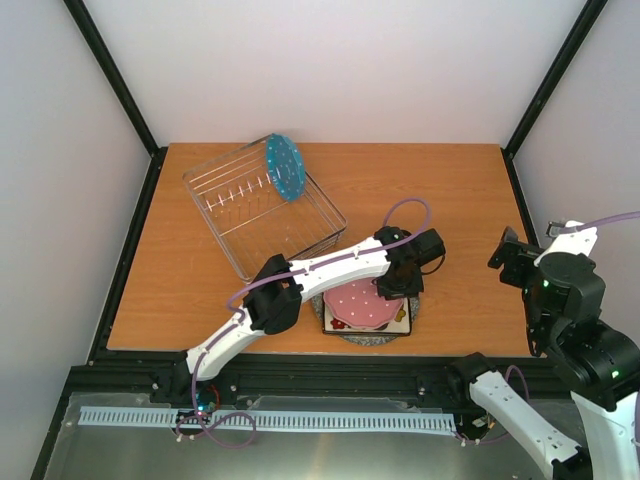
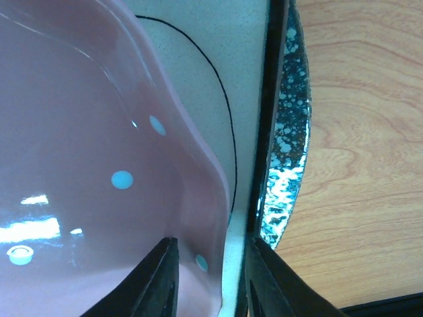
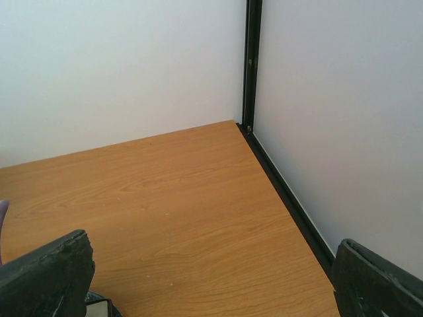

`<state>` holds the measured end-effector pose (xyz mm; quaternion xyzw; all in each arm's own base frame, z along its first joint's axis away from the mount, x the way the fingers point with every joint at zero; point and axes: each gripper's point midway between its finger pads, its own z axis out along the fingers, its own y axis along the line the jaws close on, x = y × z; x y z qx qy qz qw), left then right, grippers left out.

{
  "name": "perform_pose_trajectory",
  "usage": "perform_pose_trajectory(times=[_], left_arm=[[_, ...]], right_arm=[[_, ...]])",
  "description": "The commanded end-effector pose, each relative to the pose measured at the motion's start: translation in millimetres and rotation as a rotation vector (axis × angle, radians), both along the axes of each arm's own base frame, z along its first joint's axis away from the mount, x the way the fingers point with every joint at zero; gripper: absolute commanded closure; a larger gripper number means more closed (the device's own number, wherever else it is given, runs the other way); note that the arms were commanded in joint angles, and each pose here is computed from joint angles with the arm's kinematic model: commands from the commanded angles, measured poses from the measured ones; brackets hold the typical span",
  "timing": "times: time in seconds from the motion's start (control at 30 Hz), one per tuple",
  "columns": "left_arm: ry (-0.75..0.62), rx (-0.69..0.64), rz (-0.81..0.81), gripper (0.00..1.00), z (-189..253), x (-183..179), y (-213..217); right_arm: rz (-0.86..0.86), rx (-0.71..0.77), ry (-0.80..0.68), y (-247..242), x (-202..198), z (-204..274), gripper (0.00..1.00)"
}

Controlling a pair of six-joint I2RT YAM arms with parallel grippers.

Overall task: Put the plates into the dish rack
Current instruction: Pick up the plate at the center of the board.

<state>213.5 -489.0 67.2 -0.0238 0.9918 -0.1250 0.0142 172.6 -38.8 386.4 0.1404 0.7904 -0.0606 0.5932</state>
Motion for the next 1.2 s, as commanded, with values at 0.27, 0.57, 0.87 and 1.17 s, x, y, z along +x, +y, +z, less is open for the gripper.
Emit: perform_pose_trajectory(times=[0.27, 0.57, 0.87, 1.17], left_arm=[[0.006, 0.121, 0.0, 0.9, -16.6, -11.0, 18.0], [-0.03, 0.093, -0.011, 0.99, 19.2, -11.8, 23.2], [-0.075, 0.009, -0.014, 0.99, 63.4, -7.5, 15.6], [-0.089, -0.136, -0.025, 0.99, 97.3, -3.7, -6.8]], right_arm=[[-0.006, -0.004, -0.043, -3.2, -2.9, 6.2, 0.03], [0.006, 0.003, -0.036, 0.9, 1.6, 0.0, 0.03], [0.007, 0.01, -0.018, 5.2, 9.6, -14.3, 0.03], [0.007, -0.001, 0.001, 6.7, 13.5, -25.4, 0.02]])
